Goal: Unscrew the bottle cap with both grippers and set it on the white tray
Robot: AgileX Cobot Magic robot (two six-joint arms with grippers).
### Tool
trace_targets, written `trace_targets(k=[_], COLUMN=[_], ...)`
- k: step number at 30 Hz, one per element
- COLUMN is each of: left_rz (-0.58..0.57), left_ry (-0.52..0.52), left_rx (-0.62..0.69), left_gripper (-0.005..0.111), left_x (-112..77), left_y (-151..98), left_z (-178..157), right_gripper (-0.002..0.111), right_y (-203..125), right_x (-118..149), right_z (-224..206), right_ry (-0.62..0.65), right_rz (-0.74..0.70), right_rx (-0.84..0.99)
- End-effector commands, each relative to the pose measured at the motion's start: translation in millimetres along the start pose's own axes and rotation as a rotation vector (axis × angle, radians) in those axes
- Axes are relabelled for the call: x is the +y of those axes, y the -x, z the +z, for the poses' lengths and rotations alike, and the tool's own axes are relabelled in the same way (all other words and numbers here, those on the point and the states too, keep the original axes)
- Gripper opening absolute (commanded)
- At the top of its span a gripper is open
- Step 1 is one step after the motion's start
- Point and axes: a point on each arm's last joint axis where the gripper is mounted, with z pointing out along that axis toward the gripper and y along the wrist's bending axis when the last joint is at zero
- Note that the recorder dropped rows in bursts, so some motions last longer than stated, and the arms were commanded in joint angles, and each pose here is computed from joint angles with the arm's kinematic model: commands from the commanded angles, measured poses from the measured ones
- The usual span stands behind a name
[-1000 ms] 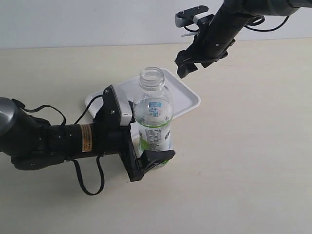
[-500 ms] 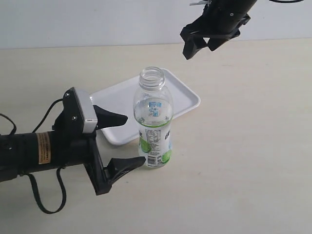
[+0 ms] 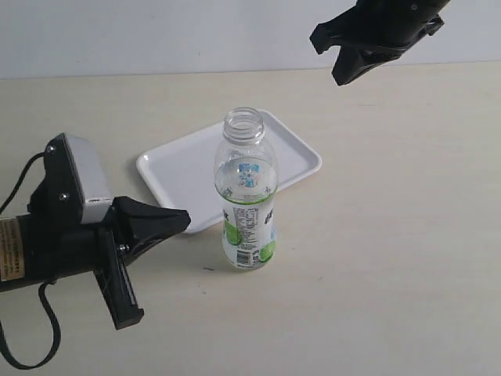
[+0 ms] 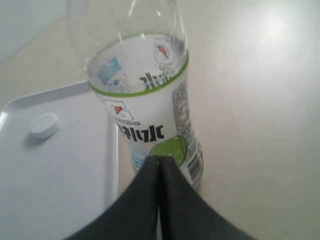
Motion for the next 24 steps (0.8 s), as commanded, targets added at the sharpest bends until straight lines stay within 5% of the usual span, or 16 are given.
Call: trace_targets(k=[1, 9, 16, 24], left_rz=[-0.111, -0.542, -0.612, -0.582], left_ry=[0.091, 0.312, 0.407, 0.415], left_rx=[-0.027, 0.009, -0.080, -0.150], left_gripper=[0.000, 0.000, 0.000, 0.000], left_x=[4.0, 18.2, 21.6, 20.4], left_y=[8.2, 13.4, 33.2, 45.4], left_z=[-11.6, -32.0, -55.5, -66.2], right_gripper=[0.000, 0.000, 0.000, 0.000], right_y=[-21.3, -76.9, -124.5, -131.9], right_x=[9.1, 19.6, 26.7, 31.5], right_z=[-28.5, -66.9, -76.3, -87.8], right_ry=[-0.011, -0.094, -0.102, -0.092], right_rz=[0.010, -0.008, 0.018, 0.007], right_rx=[-0.091, -0.358, -0.421, -0.429])
